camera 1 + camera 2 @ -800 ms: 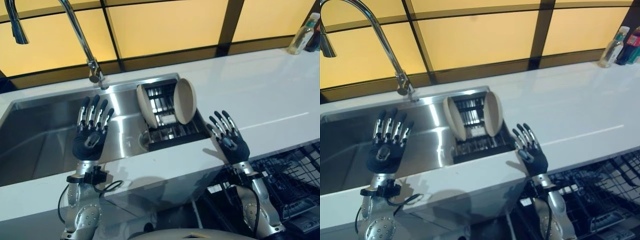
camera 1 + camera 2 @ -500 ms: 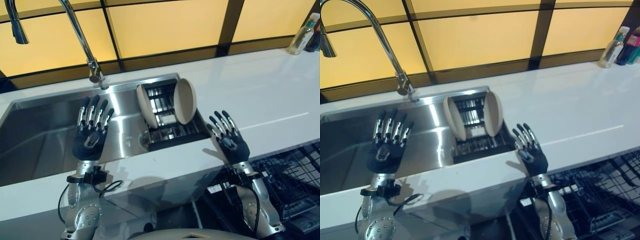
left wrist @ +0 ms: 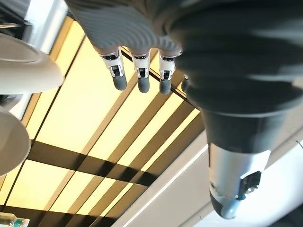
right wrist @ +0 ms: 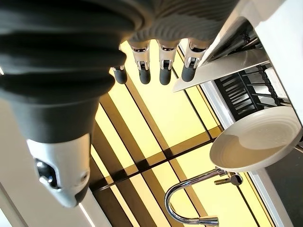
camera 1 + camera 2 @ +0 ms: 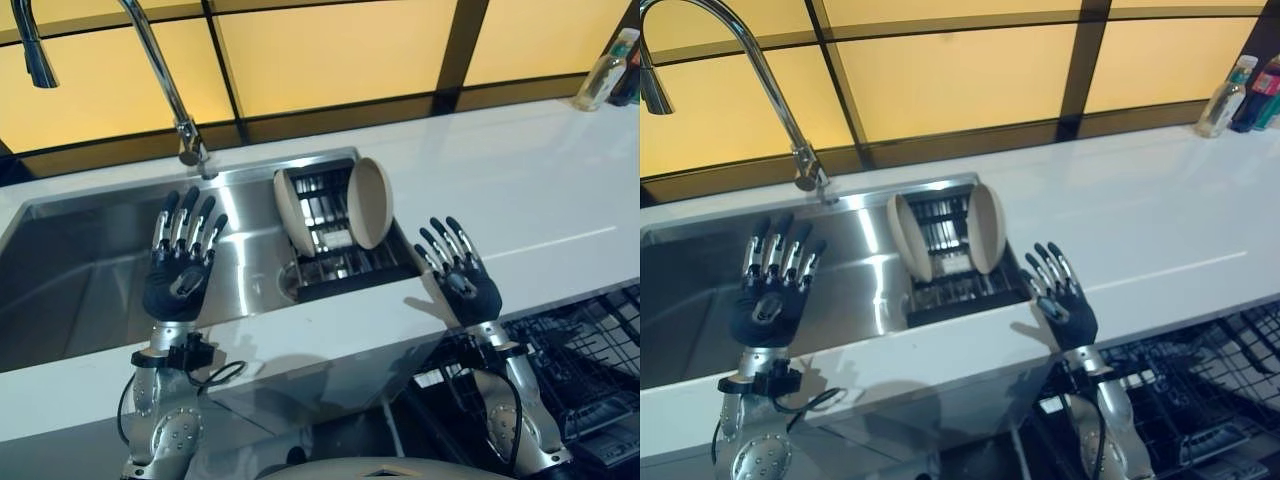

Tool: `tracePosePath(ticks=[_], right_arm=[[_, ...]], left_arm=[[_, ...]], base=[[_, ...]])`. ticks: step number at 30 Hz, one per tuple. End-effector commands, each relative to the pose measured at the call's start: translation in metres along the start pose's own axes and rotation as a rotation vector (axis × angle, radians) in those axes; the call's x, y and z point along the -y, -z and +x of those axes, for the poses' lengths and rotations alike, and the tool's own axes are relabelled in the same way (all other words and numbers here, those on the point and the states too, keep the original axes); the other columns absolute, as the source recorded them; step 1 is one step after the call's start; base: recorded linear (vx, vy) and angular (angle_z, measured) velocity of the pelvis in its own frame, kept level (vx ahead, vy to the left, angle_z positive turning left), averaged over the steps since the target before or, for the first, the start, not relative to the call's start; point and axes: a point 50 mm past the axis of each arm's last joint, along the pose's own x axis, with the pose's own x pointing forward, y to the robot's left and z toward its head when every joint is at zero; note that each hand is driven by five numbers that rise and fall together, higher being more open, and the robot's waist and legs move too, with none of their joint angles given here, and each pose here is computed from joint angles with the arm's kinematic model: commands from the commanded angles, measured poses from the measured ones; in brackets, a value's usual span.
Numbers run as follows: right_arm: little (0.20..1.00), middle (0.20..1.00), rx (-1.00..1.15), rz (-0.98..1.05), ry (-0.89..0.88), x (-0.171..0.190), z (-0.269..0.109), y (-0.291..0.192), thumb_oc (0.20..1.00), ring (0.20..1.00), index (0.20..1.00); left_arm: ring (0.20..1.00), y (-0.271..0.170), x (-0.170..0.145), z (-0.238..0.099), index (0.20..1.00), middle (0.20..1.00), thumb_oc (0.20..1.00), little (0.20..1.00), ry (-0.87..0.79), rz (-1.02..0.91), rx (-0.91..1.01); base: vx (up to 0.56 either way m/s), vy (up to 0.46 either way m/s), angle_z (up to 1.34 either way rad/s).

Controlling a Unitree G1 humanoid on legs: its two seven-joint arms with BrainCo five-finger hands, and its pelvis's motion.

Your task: Pick up plates and place into dishwasher.

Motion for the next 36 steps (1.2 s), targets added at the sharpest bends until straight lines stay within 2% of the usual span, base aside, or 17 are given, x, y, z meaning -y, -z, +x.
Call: tracePosePath(ticks=[1,12,18,24,31,36], right_arm=[[1.000,1.000,0.122,0.025,-0.079,-0.017,0.015,-0.020,1.000,1.000,1.000],[1.000,1.000,0.069,0.029,-0.115,-0.020,0.022,-0.015,1.000,1.000,1.000],[1.000,1.000,0.037,0.023,-0.131,-0.020,0.028,-0.011,1.000,1.000,1.000],[1.000,1.000,0.009,0.007,-0.135,-0.016,0.031,-0.013,1.000,1.000,1.000],[1.000,1.000,-0.004,-0.006,-0.139,-0.012,0.033,-0.014,1.000,1.000,1.000],[1.000,1.000,-0.012,-0.006,-0.137,-0.010,0.035,-0.014,1.000,1.000,1.000]], left_arm=[[1.000,-0.032,0.004,0.024,1.000,1.000,1.000,1.000,0.094,0.268,0.138],[1.000,-0.054,0.001,0.069,1.000,1.000,1.000,1.000,0.240,0.883,0.175],[1.000,-0.060,-0.004,0.104,1.000,1.000,1.000,1.000,0.409,1.230,0.077],[1.000,-0.090,-0.017,0.144,1.000,1.000,1.000,1.000,0.532,1.635,-0.028],[1.000,-0.096,-0.019,0.166,1.000,1.000,1.000,1.000,0.739,1.924,-0.292],[1.000,-0.092,-0.012,0.175,1.000,1.000,1.000,1.000,0.886,2.063,-0.399]], base=[[0.00,0.000,0.00],[0.02,0.018,-0.05],[0.03,0.028,-0.08],[0.03,0.024,-0.07],[0.00,0.000,0.00],[0.01,0.001,0.00]])
